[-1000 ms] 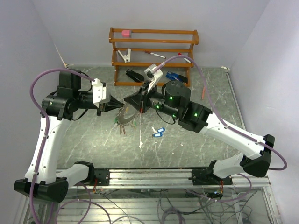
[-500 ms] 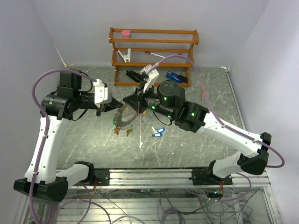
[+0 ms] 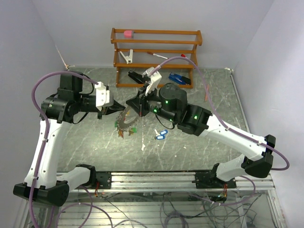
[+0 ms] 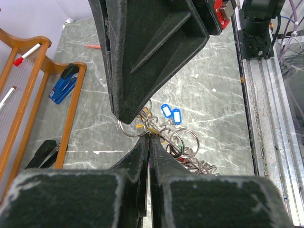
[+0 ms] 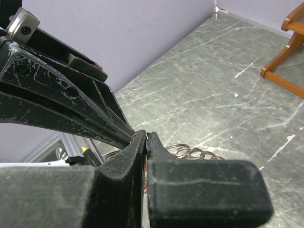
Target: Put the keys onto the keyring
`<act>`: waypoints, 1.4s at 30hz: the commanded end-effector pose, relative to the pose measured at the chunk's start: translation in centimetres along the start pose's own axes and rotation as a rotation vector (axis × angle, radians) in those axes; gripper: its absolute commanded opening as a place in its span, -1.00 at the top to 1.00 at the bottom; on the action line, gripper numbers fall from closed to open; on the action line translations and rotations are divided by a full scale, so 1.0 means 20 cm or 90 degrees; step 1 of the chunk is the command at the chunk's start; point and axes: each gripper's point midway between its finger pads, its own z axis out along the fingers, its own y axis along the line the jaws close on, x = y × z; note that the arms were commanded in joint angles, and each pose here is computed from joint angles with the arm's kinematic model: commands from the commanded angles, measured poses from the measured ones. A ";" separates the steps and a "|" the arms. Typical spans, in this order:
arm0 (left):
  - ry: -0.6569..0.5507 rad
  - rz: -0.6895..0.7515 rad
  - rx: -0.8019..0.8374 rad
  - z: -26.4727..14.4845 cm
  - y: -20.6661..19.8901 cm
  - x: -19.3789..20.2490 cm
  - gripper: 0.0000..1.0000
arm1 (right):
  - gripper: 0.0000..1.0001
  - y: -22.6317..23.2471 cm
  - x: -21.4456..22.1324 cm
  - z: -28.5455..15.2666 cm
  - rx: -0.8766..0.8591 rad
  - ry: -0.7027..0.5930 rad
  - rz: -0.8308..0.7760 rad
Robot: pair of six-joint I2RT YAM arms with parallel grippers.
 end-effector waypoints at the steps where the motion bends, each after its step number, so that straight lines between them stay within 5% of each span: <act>1: -0.034 0.032 0.016 -0.02 -0.07 -0.11 0.86 | 1.00 -0.04 -0.12 -0.02 0.037 -0.047 0.007; 35: 0.024 0.025 -0.045 0.00 0.07 0.01 0.86 | 1.00 0.09 -0.12 -0.10 -0.025 -0.017 0.004; 42: 0.040 -0.008 -0.060 0.01 0.09 0.08 0.25 | 1.00 0.06 -0.04 -0.11 -0.011 -0.002 0.008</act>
